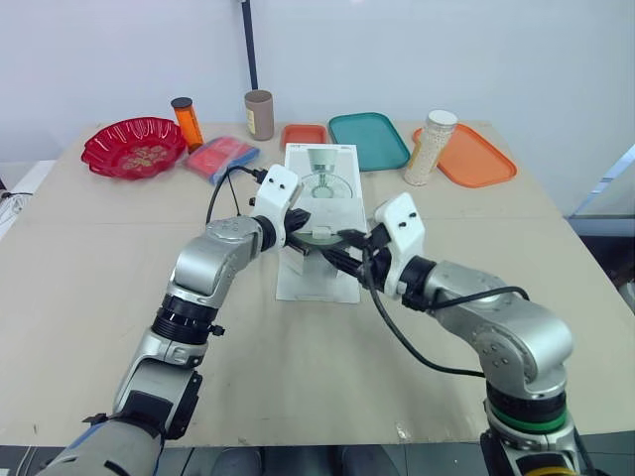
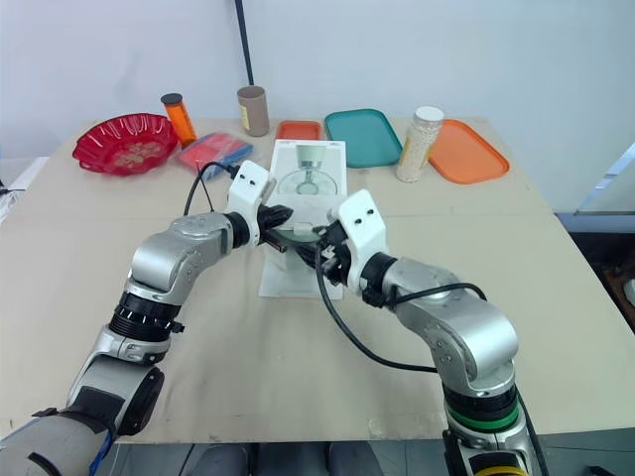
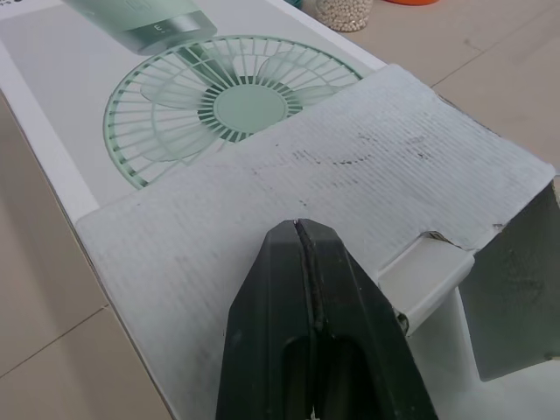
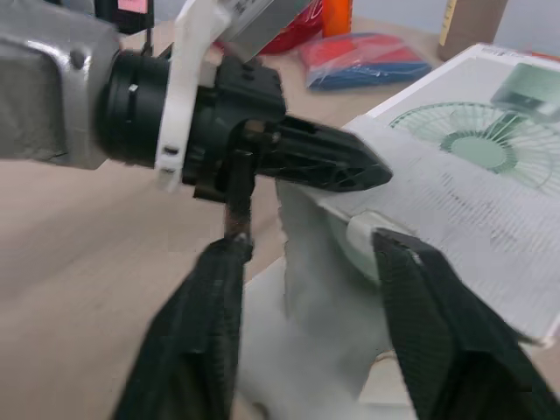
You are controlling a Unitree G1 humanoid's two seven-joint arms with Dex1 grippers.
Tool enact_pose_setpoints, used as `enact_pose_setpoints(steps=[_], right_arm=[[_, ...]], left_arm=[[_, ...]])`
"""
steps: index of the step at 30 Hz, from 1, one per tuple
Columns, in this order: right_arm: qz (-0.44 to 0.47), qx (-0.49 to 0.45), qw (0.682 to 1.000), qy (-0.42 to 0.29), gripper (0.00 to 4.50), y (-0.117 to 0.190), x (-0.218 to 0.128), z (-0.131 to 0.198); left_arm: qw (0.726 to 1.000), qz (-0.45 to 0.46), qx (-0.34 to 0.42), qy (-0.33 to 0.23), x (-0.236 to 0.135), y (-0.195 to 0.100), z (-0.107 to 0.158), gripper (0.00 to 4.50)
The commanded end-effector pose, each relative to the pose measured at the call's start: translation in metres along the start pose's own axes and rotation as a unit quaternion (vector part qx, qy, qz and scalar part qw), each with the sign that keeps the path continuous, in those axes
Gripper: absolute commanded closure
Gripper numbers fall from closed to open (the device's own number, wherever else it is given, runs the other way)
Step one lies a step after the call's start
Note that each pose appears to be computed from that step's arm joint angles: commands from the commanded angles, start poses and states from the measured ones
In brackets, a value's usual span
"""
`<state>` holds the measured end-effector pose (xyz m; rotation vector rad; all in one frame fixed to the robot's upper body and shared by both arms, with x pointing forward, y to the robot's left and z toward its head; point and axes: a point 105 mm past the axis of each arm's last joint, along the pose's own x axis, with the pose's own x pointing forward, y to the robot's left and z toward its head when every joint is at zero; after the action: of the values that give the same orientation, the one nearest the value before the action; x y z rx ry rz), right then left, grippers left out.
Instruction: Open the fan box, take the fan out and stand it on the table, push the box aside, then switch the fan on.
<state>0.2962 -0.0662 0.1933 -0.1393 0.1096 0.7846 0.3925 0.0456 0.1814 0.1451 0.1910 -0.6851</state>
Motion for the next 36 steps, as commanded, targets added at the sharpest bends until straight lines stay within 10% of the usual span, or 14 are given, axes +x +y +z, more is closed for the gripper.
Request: enact_pose_setpoints(steps=[1,17,36], right_arm=[[0.002,-0.004,1.000,0.012,4.02,0.010,0.002,-0.009],[-0.098,0.103,0.990,0.005,4.43,-0.010,0.033,-0.016],[-0.204,0.091,0.972,0.069,4.43,-0.035,-0.018,-0.044]], left_arm=[[1.000,0.004,0.003,-0.001,-0.003,0.001,0.001,4.50],[1.000,0.003,0.003,-0.001,-0.003,0.001,0.003,4.50],[1.000,-0.004,0.001,-0.004,-0.002,-0.003,0.002,4.50]])
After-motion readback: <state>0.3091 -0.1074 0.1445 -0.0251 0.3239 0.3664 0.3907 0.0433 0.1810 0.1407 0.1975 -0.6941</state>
